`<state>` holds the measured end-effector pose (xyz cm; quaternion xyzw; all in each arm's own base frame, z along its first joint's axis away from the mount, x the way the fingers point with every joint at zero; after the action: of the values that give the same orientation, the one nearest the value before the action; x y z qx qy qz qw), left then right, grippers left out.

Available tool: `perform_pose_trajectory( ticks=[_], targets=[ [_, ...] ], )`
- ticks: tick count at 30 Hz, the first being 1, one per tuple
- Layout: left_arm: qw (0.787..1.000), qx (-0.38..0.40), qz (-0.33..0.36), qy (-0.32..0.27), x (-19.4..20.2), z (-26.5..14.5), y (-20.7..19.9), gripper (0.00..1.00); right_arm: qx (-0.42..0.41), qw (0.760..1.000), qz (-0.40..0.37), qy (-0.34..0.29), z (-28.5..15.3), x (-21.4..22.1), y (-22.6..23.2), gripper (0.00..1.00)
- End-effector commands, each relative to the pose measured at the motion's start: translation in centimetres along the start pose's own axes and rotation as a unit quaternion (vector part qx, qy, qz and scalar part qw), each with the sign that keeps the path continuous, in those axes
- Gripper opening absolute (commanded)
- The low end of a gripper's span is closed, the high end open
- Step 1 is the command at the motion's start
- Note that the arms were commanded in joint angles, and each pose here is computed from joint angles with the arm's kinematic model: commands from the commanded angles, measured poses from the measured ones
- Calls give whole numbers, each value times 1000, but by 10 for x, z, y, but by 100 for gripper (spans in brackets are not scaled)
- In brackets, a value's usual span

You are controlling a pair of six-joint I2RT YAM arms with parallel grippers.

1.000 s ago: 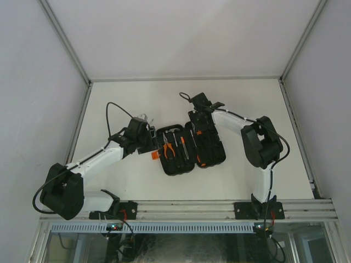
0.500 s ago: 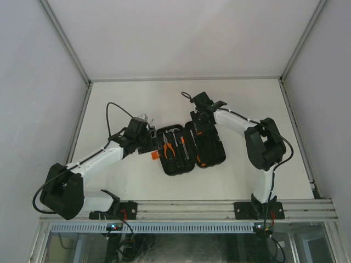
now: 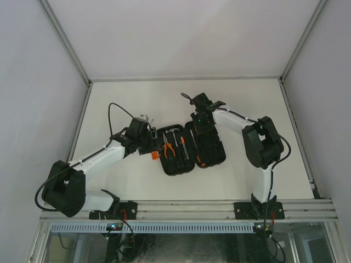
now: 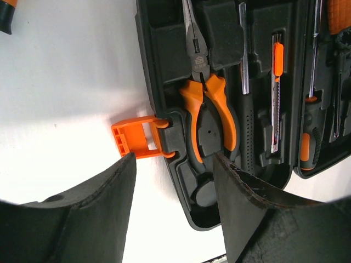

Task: Sort the tools into containers
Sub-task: Place the screwdriver in the storage box.

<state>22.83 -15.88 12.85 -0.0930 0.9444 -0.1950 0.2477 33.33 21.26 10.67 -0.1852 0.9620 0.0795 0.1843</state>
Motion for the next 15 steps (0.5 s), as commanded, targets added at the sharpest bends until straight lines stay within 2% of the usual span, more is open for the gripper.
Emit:
perform_pose_trajectory(
  ticks=[1, 9, 15],
  targets=[
    [1000, 21, 6, -14, -8, -1, -7, 62, 4, 1000, 21, -9, 4, -13, 0, 25],
    [1000, 23, 6, -13, -8, -1, -8, 62, 8, 998, 53, -24, 9, -19, -3, 23],
    [1000, 23, 6, -11, -7, -1, -7, 62, 5, 997, 64, -43, 8, -23, -1, 24]
  ],
)
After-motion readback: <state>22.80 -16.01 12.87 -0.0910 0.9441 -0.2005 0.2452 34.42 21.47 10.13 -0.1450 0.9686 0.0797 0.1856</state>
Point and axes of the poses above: each gripper's point midway between its finger pads, its own z axis out along the fingers, its own y axis along the line the jaws close on, x = y × z, the point moved 7 cm from there along -z, back along the fingers, and after that the axes turned 1 degree about -z, right-handed, at the moved point
